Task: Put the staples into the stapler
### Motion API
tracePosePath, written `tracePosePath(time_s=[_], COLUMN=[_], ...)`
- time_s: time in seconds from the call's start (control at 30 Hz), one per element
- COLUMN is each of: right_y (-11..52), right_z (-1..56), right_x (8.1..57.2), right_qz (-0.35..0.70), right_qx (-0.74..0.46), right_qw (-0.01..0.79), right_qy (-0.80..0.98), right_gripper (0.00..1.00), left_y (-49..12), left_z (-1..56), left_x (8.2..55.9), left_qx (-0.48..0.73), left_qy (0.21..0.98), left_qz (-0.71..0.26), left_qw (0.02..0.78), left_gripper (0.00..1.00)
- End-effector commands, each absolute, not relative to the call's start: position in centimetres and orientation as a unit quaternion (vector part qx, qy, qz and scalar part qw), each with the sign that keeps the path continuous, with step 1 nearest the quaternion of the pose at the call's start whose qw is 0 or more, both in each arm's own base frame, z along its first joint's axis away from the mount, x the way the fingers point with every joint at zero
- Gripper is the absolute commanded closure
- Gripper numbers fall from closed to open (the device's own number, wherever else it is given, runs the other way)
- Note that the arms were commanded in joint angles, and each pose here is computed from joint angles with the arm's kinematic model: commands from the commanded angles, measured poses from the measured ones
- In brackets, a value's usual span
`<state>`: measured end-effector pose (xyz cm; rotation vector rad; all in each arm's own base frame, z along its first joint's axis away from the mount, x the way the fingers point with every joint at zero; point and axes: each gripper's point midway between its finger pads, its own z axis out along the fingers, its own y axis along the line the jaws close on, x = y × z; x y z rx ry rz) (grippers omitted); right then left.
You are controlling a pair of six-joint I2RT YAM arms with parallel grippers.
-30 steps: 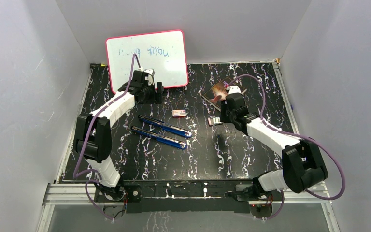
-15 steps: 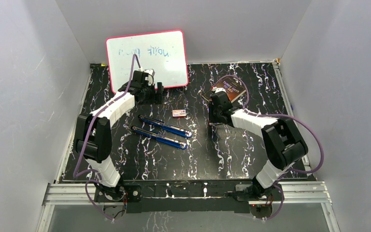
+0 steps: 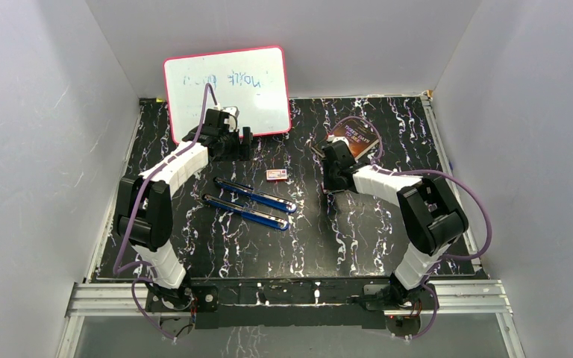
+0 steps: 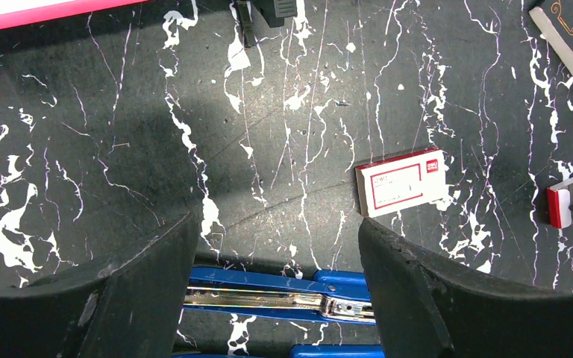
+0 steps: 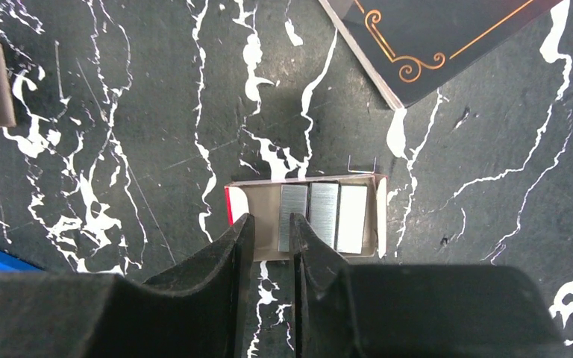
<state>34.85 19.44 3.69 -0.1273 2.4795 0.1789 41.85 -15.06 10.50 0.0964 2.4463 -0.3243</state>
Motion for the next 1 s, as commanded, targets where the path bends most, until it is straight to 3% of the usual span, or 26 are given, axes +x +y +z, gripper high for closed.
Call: tracePosePath(time_s=[0.0,0.97], right_y=[19.8,19.4], right_z=[4.7,4.2], right_x=[35.9,35.7], right_qz=[0.067,0.047], right_qx=[-0.04,-0.042], right_qw=[0.329,0.322], right_qy=[0.941,0.944], right_gripper=[0.69,0.69], left_y=[-14.9,-15.2], left_z=[12.5,12.5], left_x=[41.6,41.6], left_qx=[0.041,0.043], left_qy=[0.927,0.927], left_qz=[-0.132,-0.139], left_qw=[0.348,0.345], left_gripper=[0.23,0.23])
